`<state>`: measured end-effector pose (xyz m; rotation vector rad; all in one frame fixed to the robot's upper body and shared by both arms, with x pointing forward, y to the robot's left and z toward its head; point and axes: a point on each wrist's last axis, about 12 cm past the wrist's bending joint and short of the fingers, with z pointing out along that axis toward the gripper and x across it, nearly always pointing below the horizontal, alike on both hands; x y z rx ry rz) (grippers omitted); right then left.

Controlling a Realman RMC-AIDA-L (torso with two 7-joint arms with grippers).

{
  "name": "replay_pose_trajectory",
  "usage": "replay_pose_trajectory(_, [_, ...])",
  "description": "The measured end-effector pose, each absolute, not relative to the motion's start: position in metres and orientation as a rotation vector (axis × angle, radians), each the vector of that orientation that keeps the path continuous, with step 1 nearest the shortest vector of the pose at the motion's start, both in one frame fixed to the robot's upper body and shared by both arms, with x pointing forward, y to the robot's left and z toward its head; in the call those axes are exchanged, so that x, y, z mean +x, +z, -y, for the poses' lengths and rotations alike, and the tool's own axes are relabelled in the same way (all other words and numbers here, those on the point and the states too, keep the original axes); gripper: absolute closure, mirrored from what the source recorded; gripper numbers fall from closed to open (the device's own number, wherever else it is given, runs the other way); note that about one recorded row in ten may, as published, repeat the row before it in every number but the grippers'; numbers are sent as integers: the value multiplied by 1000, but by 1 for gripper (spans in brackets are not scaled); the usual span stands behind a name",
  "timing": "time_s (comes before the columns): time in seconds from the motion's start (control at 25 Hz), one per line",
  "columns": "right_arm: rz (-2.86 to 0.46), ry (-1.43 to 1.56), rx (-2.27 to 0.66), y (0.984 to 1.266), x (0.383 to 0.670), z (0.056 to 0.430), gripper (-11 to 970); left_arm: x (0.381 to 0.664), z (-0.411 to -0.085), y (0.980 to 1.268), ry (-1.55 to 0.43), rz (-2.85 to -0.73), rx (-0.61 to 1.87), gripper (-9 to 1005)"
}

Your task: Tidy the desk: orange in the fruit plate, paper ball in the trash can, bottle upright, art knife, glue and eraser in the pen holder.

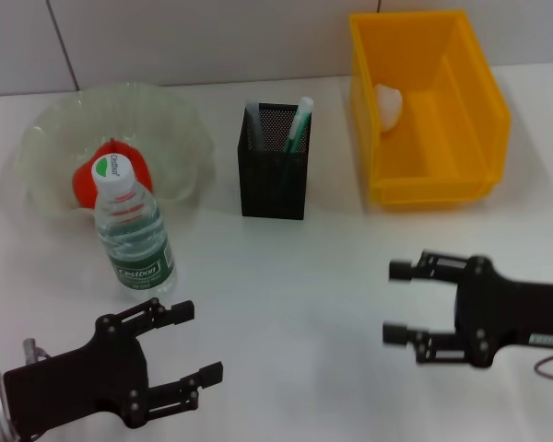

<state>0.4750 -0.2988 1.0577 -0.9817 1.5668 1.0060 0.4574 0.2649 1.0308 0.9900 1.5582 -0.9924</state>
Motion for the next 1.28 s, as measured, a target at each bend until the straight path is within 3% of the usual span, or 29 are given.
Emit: replay_pose_trajectory(1.28, [-1612, 1065, -1057, 1049, 484, 278, 189, 470, -254, 1033, -1035, -1604, 1010, 196])
